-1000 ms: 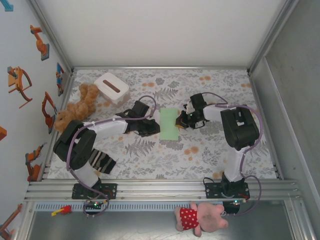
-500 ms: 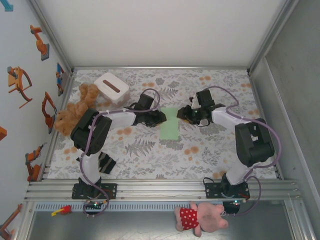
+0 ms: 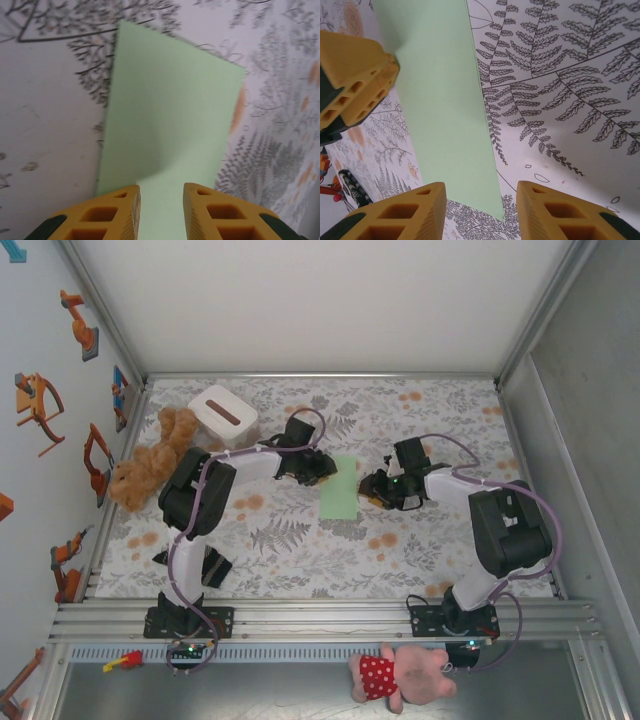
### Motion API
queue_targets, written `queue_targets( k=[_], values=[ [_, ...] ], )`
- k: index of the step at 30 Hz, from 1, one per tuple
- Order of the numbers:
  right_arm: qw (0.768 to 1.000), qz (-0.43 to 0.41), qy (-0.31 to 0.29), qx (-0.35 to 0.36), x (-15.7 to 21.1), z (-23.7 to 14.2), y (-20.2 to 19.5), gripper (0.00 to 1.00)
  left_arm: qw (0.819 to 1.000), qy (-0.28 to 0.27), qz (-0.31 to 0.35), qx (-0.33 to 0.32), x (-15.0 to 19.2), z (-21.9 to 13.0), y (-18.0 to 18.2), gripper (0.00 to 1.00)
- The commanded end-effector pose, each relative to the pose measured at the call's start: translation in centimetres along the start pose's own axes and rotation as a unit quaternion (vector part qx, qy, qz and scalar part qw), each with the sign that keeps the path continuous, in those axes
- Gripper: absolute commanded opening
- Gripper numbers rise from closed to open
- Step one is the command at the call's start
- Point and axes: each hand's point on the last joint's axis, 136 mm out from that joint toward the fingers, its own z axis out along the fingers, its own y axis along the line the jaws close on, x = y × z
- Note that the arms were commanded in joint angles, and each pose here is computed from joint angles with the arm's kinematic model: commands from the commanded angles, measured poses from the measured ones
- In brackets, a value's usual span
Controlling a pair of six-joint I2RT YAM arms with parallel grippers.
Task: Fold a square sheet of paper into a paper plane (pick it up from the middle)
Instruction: Fold the triangle a second time at the center of the table.
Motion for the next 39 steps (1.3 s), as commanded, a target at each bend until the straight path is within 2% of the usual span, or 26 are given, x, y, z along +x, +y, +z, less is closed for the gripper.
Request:
queue_targets(
  k=[1, 9, 18, 32, 39],
  values=[
    [1.000, 0.013, -0.002, -0.015, 0.2, -0.3, 0.4, 0.40, 0.998, 0.017, -0.035, -0.053, 0.9, 0.5, 2.6, 0.29],
    [0.998, 0.046, 0.016, -0.029, 2.1, -0.2, 0.1, 0.39, 0.988, 0.011, -0.097, -0.116, 1.7, 0.0, 5.8, 0.29],
    [0.998, 0.041, 0.044, -0.022, 3.8, 1.0, 0.3, 0.33, 0.984, 0.028, -0.129, -0.121, 2.3, 0.4, 6.5, 0.28],
    [0.998, 0.024, 0.057, -0.001, 4.2, 2.2, -0.1, 0.33, 0.981, 0.048, -0.147, -0.119, 2.6, 0.6, 7.0, 0.28],
    [0.998, 0.019, 0.063, -0.001, 4.5, 2.8, 0.0, 0.27, 0.980, 0.051, -0.148, -0.119, 2.6, 0.8, 7.1, 0.28]
  ],
)
